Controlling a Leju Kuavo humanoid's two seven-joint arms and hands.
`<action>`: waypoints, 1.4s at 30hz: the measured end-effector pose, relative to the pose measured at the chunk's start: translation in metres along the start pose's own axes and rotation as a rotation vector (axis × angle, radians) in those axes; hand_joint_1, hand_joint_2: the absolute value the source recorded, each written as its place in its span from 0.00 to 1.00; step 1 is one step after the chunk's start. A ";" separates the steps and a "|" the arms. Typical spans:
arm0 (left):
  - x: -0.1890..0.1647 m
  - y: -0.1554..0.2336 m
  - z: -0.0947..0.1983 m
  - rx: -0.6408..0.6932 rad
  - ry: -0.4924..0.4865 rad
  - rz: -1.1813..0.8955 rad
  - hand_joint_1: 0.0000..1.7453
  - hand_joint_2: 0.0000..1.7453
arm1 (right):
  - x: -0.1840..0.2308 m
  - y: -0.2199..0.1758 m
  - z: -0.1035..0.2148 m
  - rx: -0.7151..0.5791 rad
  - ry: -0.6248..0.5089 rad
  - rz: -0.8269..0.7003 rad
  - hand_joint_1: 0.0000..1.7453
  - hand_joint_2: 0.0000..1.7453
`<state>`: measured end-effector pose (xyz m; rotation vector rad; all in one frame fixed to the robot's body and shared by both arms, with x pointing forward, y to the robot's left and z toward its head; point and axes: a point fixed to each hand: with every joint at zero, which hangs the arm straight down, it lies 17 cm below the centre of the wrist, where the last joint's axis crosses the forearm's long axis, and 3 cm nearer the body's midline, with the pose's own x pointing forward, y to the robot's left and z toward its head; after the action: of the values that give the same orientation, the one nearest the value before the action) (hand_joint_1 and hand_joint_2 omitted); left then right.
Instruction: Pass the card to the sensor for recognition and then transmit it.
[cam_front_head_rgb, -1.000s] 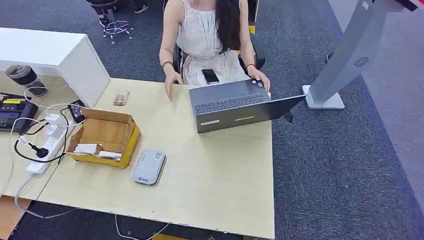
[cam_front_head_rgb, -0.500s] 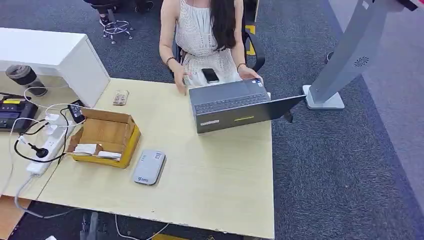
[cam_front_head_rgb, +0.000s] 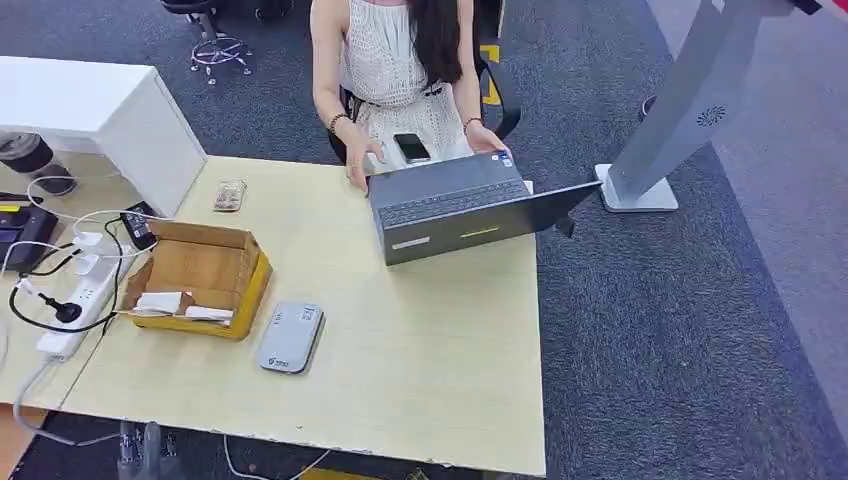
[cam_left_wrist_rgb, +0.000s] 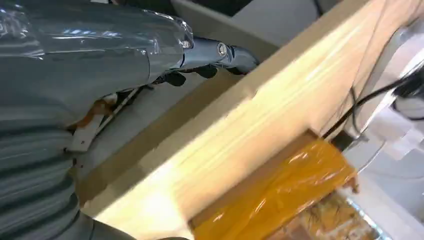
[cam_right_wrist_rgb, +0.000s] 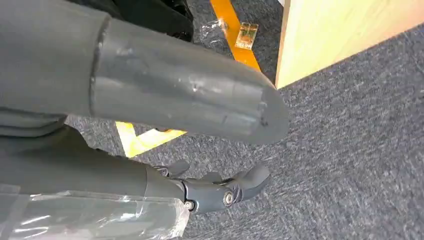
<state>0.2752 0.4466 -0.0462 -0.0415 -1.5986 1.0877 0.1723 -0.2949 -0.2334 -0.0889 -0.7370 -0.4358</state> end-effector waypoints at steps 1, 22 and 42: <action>0.011 0.008 -0.003 0.025 -0.042 -0.004 0.00 1.00 | -0.001 -0.001 0.000 -0.001 0.003 0.000 0.00 0.00; 0.030 0.156 0.072 0.732 -0.107 -0.177 0.00 1.00 | -0.001 0.000 -0.002 0.000 0.020 0.027 0.00 0.00; 0.338 -0.111 0.056 -0.021 -1.018 -0.421 0.00 1.00 | -0.002 0.007 -0.006 0.022 0.059 0.056 0.00 0.00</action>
<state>0.1670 0.5350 0.2854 0.9247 -2.3515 0.7712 0.1774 -0.2894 -0.2389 -0.0753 -0.6795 -0.3749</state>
